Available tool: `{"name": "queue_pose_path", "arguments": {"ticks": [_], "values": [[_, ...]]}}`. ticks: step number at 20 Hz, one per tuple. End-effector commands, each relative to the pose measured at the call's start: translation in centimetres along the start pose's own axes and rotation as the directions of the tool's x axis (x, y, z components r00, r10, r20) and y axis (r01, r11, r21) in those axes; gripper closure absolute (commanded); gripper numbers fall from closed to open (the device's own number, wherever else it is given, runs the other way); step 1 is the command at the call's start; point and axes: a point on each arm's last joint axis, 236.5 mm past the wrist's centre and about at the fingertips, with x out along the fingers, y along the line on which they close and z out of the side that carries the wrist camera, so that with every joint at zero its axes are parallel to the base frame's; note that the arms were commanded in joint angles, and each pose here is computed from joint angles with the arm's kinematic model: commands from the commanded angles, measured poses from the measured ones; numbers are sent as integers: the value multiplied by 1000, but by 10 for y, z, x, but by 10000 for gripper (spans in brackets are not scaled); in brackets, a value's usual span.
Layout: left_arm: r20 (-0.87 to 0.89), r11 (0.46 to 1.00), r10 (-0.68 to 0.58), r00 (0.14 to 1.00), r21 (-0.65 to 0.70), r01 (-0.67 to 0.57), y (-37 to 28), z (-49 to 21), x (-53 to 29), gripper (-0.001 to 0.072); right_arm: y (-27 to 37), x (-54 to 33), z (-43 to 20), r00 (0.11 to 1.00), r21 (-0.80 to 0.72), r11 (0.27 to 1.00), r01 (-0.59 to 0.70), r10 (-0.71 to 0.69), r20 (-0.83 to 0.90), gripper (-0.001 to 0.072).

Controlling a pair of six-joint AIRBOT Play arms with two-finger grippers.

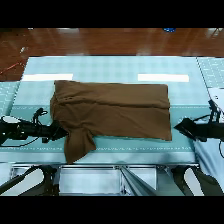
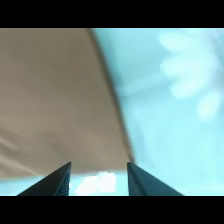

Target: Fold the shirts.

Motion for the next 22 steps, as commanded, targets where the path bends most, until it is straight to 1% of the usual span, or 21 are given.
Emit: {"name": "queue_pose_path", "arguments": {"ticks": [1,4,8,11,13,15,16,17,18,19,22], "values": [[14,1000,18,1000,12,-18,3,4,1,689,-22,12,-37,989,65,995,75,-66,-131,303],[16,999,19,1000,27,-19,4,4,1,689,-24,27,-49,984,97,993,60,-43,-174,303],[18,999,19,1000,38,-19,4,4,1,689,-7,40,-36,987,147,989,-25,48,-154,303],[18,999,19,1000,38,-19,4,5,1,689,-6,55,-33,979,185,982,-43,78,-186,303],[23,999,20,1000,38,-21,4,6,0,689,3,64,-23,977,219,971,-95,133,-165,304],[30,999,19,999,36,-20,4,7,0,689,19,69,-7,972,248,952,-180,211,-107,317],[36,999,18,999,35,-19,3,9,0,689,26,70,-2,966,246,945,-216,244,-88,405],[40,999,18,999,38,-19,3,10,-1,689,35,69,1,955,216,941,-262,284,-80,613],[43,999,17,999,43,-19,1,12,-2,689,47,65,1,938,163,934,-319,336,-83,690],[48,999,14,999,50,-16,-1,14,-5,689,51,60,-1,932,137,934,-332,346,-105,690],[81,993,-7,997,118,-3,-21,30,-27,689,49,42,10,950,34,957,-288,290,-119,690]]}}
